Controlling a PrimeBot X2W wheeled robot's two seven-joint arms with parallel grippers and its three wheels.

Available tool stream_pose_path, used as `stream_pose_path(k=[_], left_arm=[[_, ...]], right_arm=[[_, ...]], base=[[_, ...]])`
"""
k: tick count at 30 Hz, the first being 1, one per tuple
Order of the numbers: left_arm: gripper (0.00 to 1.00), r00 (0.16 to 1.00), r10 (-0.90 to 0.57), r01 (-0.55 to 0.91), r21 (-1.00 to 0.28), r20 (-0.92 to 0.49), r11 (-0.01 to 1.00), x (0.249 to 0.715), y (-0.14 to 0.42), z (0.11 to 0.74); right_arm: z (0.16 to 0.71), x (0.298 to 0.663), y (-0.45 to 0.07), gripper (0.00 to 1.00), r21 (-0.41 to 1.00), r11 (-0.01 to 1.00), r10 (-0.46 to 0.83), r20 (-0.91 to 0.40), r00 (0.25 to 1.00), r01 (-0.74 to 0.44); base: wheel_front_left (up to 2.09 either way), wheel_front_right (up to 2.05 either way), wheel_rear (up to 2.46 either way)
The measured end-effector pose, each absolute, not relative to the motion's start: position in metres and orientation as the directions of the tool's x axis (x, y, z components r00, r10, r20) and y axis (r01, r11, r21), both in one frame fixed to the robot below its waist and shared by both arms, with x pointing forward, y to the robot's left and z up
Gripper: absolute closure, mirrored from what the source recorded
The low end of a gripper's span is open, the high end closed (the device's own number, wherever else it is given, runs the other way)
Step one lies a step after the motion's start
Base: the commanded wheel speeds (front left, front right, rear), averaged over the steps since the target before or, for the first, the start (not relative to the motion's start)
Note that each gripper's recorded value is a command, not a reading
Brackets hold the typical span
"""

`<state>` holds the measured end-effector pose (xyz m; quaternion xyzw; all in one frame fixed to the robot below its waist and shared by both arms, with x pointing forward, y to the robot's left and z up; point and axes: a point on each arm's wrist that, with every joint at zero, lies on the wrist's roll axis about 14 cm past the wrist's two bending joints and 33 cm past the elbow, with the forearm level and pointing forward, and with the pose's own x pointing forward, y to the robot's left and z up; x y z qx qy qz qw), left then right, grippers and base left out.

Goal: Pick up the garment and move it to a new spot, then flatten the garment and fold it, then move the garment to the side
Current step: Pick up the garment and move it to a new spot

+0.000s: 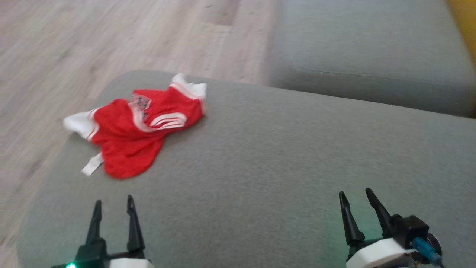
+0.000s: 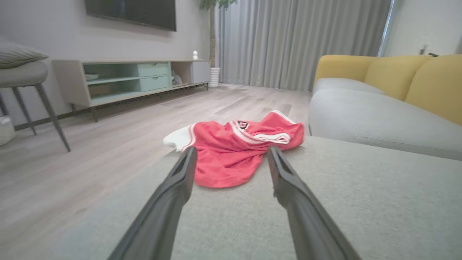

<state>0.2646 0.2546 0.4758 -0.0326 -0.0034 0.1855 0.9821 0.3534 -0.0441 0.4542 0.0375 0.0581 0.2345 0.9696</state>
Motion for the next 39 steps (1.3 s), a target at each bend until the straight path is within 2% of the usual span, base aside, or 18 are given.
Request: stream_pose_path(k=[8,11,14,17,18,22,26,30,33,34,35,39], left_arm=[[0.0,0.869,0.495,-0.495,-0.028,0.0,0.868,0.247,0.301,0.481],[0.0,0.86,0.496,-0.498,-0.01,0.117,0.867,0.284,0.325,0.524],[0.0,0.877,0.436,-0.448,0.019,0.205,0.894,0.333,0.33,0.559],[0.0,0.903,0.381,-0.398,0.056,0.197,0.916,0.387,0.332,0.566],[0.0,0.903,0.381,-0.398,0.056,0.197,0.916,0.387,0.332,0.566],[0.0,0.949,0.309,-0.314,0.124,0.053,0.941,0.456,0.328,0.542],[0.0,0.927,0.319,-0.295,0.144,-0.196,0.945,0.501,0.333,0.497],[0.0,0.808,0.325,-0.3,0.132,-0.491,0.945,0.501,0.333,0.423],[0.0,0.693,0.349,-0.311,0.175,-0.631,0.934,0.478,0.338,0.375],[0.65,0.665,0.358,-0.307,0.197,-0.656,0.931,0.472,0.341,0.365],[1.0,0.656,0.36,-0.298,0.211,-0.664,0.931,0.47,0.342,0.36],[1.0,0.713,0.363,-0.267,0.247,-0.6,0.931,0.479,0.342,0.367]], right_arm=[[0.438,0.363,-0.016,0.0,0.089,0.845,0.534,-0.143,0.833,-0.527],[0.428,0.379,-0.011,0.0,0.061,0.836,0.547,-0.161,0.821,-0.545],[0.431,0.411,-0.014,0.0,0.025,0.834,0.549,-0.135,0.825,-0.551],[0.426,0.441,-0.024,0.0,-0.018,0.834,0.545,-0.127,0.829,-0.552],[0.426,0.441,-0.024,0.0,-0.018,0.834,0.545,-0.127,0.829,-0.552],[0.399,0.458,-0.037,0.0,-0.038,0.83,0.543,-0.176,0.821,-0.556],[0.379,0.47,-0.048,0.0,-0.047,0.831,0.536,-0.204,0.819,-0.555],[0.376,0.485,-0.056,0.0,-0.061,0.836,0.527,-0.186,0.829,-0.545],[0.375,0.49,-0.065,0.0,-0.069,0.845,0.513,-0.18,0.839,-0.531],[0.375,0.491,-0.067,0.0,-0.071,0.848,0.507,-0.179,0.843,-0.525],[0.375,0.493,-0.07,0.0,-0.072,0.852,0.501,-0.178,0.847,-0.519],[0.377,0.494,-0.075,0.0,-0.074,0.861,0.485,-0.175,0.856,-0.503]], base=[[0.0,0.0,0.0],[0.0,0.0,0.0],[0.0,0.0,0.0],[0.0,0.0,0.0],[0.0,0.0,0.0],[0.0,0.0,0.0],[0.0,0.0,0.0],[0.0,0.0,0.0],[0.0,0.0,0.0],[0.0,0.0,0.0],[0.0,0.0,0.0],[0.0,0.0,0.0]])
